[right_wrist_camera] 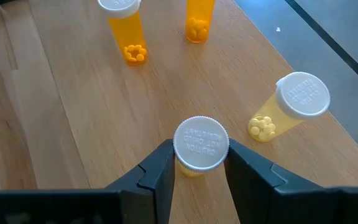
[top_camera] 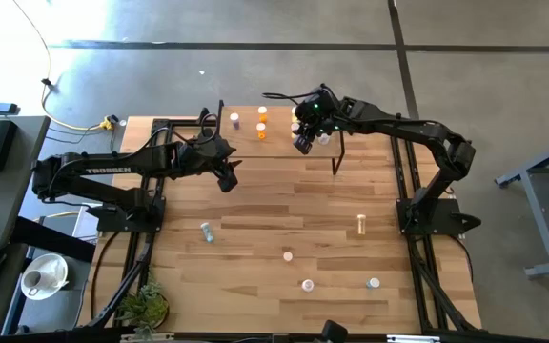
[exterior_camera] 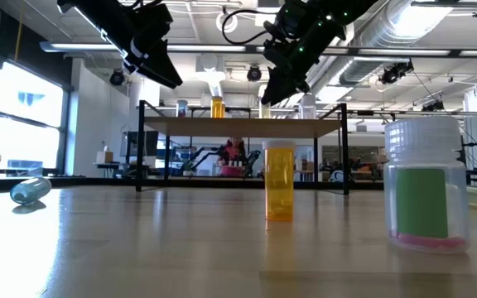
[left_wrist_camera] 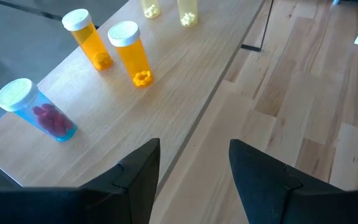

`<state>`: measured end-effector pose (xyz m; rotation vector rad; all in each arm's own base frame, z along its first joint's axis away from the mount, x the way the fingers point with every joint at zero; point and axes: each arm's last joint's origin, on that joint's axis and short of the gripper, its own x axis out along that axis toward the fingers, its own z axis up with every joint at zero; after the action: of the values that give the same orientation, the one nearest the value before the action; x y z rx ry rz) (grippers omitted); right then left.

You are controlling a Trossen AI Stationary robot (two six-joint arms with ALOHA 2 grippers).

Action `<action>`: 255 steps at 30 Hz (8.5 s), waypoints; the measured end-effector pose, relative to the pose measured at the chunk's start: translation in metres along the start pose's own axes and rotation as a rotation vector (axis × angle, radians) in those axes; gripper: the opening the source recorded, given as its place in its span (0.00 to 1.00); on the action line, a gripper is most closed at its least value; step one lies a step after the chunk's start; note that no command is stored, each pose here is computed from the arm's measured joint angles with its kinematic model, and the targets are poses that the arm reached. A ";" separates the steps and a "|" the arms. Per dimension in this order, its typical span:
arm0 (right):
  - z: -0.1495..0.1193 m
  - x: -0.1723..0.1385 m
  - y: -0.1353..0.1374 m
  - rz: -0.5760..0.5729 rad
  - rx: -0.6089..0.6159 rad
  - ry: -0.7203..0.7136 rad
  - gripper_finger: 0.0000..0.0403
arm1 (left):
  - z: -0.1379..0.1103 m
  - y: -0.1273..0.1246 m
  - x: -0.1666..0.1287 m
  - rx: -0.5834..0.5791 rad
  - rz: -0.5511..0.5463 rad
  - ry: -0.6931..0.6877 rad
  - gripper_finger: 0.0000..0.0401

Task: Pick and place medicine bottles onto shelf by color
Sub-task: Put the bottom yellow pill bottle on the shelf aligned with the other yellow pill bottle, then put the left blue pill bottle on the shelf aligned with the other blue pill bottle

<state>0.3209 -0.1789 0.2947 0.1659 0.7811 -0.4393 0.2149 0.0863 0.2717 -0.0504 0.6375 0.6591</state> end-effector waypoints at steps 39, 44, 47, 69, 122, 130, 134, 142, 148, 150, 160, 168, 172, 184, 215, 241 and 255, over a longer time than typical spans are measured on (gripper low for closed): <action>0.000 0.000 0.000 -0.022 0.000 0.006 0.29 | -0.002 0.000 0.000 0.006 0.001 0.017 0.46; -0.001 -0.001 0.000 -0.021 0.007 0.017 0.26 | -0.002 0.000 0.000 0.006 0.001 0.017 0.46; -0.001 -0.001 0.000 -0.021 0.019 0.021 0.26 | -0.002 0.000 0.000 0.006 0.001 0.017 0.46; -0.004 -0.002 0.003 0.018 0.025 0.052 0.26 | -0.002 0.000 0.000 0.006 0.001 0.016 0.46; -0.002 0.000 0.008 -0.041 0.002 0.098 0.26 | -0.002 0.000 0.000 0.006 0.001 0.017 0.46; -0.001 0.001 0.008 -0.055 0.002 0.090 0.26 | -0.002 0.000 0.000 0.007 0.001 0.018 0.46; -0.001 0.001 0.008 -0.055 0.004 0.088 0.26 | -0.002 0.000 0.000 0.007 0.001 0.018 0.46; 0.000 0.001 0.008 -0.053 -0.017 0.082 0.26 | -0.002 0.000 0.000 0.006 0.001 0.017 0.46; -0.001 0.001 0.008 -0.054 0.004 0.084 0.32 | -0.002 0.000 0.000 0.006 0.001 0.017 0.46; 0.000 0.001 0.008 -0.054 0.004 0.080 0.36 | -0.002 0.000 0.000 0.006 0.001 0.017 0.46; 0.003 -0.011 0.008 -0.057 0.006 0.052 0.45 | -0.002 0.000 0.000 0.006 0.001 0.017 0.46; 0.006 -0.036 0.008 -0.067 0.005 0.011 0.45 | -0.002 0.000 0.000 0.005 0.001 0.017 0.46; 0.006 -0.052 0.010 -0.062 0.004 -0.003 0.45 | -0.002 0.000 0.000 0.007 0.001 0.022 0.46; -0.011 -0.059 0.045 0.016 -0.015 0.118 0.45 | -0.016 -0.011 -0.005 -0.077 -0.036 0.147 0.46; -0.041 -0.041 0.151 0.258 -0.128 -0.088 0.45 | -0.059 -0.094 -0.066 -0.439 -0.142 0.321 0.46; -0.062 -0.049 0.175 0.295 -0.169 0.041 0.45 | -0.133 -0.177 -0.053 -0.758 0.106 0.443 0.46; -0.064 -0.051 0.180 0.306 -0.190 0.046 0.45 | -0.130 -0.183 -0.054 -0.765 0.220 0.488 0.46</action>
<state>0.3267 0.0185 0.2831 0.1152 0.8220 -0.0715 0.2198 -0.1206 0.1694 -0.8837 0.8313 1.0907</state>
